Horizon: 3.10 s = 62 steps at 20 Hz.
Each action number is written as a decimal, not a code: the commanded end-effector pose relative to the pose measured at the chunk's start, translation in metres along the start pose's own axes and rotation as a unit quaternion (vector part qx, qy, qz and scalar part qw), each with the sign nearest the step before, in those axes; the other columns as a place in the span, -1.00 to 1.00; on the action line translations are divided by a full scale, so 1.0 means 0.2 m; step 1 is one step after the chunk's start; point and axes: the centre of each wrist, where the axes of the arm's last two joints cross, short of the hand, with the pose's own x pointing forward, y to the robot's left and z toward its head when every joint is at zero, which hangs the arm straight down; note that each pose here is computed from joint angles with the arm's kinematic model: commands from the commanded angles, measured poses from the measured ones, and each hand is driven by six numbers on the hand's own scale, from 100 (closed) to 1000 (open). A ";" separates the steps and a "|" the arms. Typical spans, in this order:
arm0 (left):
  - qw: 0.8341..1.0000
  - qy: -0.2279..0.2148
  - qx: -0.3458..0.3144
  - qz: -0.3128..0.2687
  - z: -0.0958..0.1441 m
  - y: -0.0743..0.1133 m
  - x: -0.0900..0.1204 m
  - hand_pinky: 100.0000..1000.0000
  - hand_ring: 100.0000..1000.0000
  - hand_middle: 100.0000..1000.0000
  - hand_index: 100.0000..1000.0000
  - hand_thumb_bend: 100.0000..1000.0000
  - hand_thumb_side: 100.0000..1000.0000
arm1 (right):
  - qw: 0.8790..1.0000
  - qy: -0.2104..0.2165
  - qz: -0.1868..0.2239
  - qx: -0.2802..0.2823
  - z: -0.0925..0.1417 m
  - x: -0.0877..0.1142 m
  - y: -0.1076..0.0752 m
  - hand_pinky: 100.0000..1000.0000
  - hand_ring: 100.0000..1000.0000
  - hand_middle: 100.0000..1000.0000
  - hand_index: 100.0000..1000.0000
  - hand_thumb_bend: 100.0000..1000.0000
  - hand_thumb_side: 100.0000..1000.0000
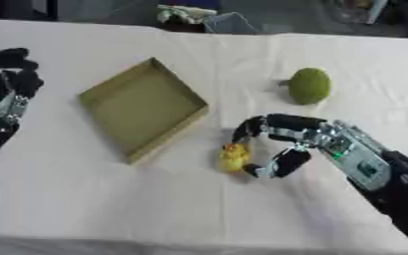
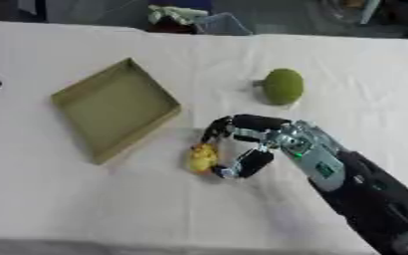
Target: Pick up objects on the table and place them in the box.
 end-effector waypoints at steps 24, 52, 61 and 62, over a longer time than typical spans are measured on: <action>1.000 -0.010 -0.001 -0.008 -0.01 0.02 0.03 0.25 0.12 0.21 0.58 -0.23 0.33 | 0.976 -0.057 0.045 -0.203 -0.02 0.23 -0.35 0.48 0.56 0.43 -0.23 -1.00 -0.99; 0.995 -0.082 -0.036 0.034 -0.14 -0.05 0.17 0.25 0.12 0.21 0.58 -0.22 0.30 | 0.982 0.077 0.005 -0.175 -0.73 0.33 -0.42 0.56 0.58 0.48 0.15 -1.00 -0.80; 0.996 -0.077 -0.033 0.032 -0.13 -0.04 0.16 0.25 0.12 0.21 0.58 -0.22 0.30 | 0.969 0.165 0.038 -0.181 -0.75 0.15 -0.29 0.64 0.66 0.60 0.75 -0.37 -0.34; 0.996 -0.075 -0.032 0.032 -0.13 -0.04 0.15 0.25 0.12 0.21 0.58 -0.22 0.30 | 0.970 0.162 0.047 -0.177 -0.74 0.14 -0.30 0.66 0.69 0.63 0.84 -0.26 -0.27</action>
